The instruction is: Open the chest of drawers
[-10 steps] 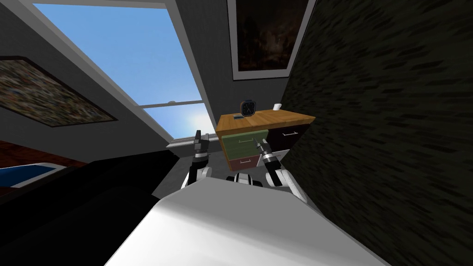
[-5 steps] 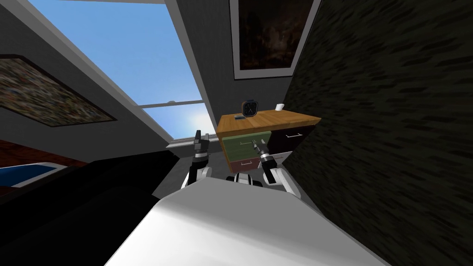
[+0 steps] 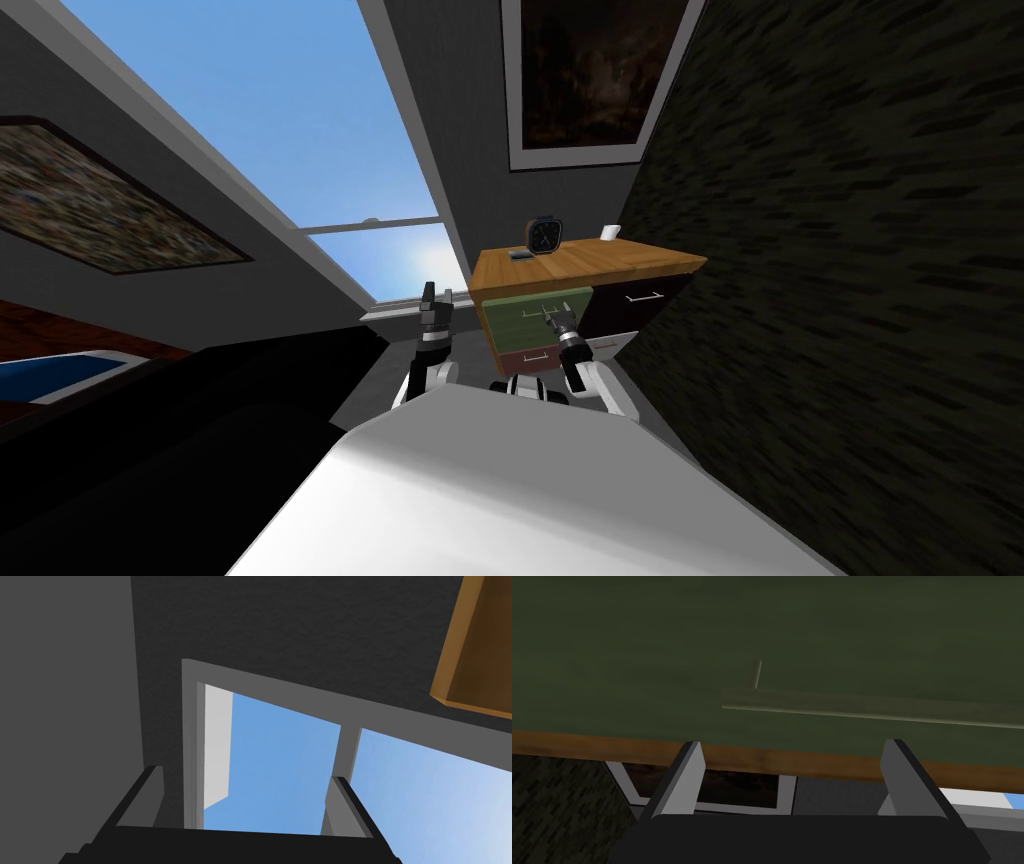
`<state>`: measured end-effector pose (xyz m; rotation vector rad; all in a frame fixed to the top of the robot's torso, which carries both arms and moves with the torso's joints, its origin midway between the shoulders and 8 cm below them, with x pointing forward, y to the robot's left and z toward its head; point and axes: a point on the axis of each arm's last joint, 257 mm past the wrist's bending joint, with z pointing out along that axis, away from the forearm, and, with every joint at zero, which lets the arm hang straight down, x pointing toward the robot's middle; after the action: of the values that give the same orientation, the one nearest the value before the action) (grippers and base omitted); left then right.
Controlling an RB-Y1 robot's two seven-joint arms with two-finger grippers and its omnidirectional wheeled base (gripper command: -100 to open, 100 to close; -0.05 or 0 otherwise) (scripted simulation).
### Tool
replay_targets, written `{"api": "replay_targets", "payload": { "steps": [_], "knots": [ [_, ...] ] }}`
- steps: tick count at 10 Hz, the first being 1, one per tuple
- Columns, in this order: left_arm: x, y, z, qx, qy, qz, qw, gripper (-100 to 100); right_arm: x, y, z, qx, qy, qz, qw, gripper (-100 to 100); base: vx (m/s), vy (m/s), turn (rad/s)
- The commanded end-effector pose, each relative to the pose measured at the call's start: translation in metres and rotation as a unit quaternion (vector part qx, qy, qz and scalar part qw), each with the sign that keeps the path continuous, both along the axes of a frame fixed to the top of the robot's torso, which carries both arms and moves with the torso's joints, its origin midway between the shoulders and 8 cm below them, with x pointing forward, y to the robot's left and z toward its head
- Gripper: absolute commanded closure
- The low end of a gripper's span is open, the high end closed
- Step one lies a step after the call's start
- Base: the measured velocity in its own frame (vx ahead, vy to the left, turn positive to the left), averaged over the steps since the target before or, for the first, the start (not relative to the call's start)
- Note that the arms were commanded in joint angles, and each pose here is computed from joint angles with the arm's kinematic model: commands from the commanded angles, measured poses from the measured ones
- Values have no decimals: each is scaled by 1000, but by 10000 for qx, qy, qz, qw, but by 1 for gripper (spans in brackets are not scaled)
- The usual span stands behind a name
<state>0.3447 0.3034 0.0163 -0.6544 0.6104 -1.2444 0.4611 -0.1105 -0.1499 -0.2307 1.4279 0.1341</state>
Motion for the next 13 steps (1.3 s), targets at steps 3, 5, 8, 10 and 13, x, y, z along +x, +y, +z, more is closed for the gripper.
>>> {"api": "replay_targets", "payload": {
  "steps": [3,5,8,10,13],
  "knots": [
    [0,0,0,0,0,0,10000,0,9,8,-17,-1151,-75,-292,9929,-100,37,14,21],
    [0,0,0,0,0,0,10000,0,11,11,-22,-1617,-137,-407,9859,-100,14,-1,20],
    [0,0,0,0,0,0,10000,0,13,13,-26,-2143,-251,-534,9750,-100,6,1,25],
    [0,0,0,0,0,0,10000,0,15,16,-31,-2466,-276,-619,9667,-100,1,0,10],
    [0,0,0,0,-1,0,10000,0,16,19,-35,-2845,-349,-717,9553,-100,-3,-3,36]
  ]
}}
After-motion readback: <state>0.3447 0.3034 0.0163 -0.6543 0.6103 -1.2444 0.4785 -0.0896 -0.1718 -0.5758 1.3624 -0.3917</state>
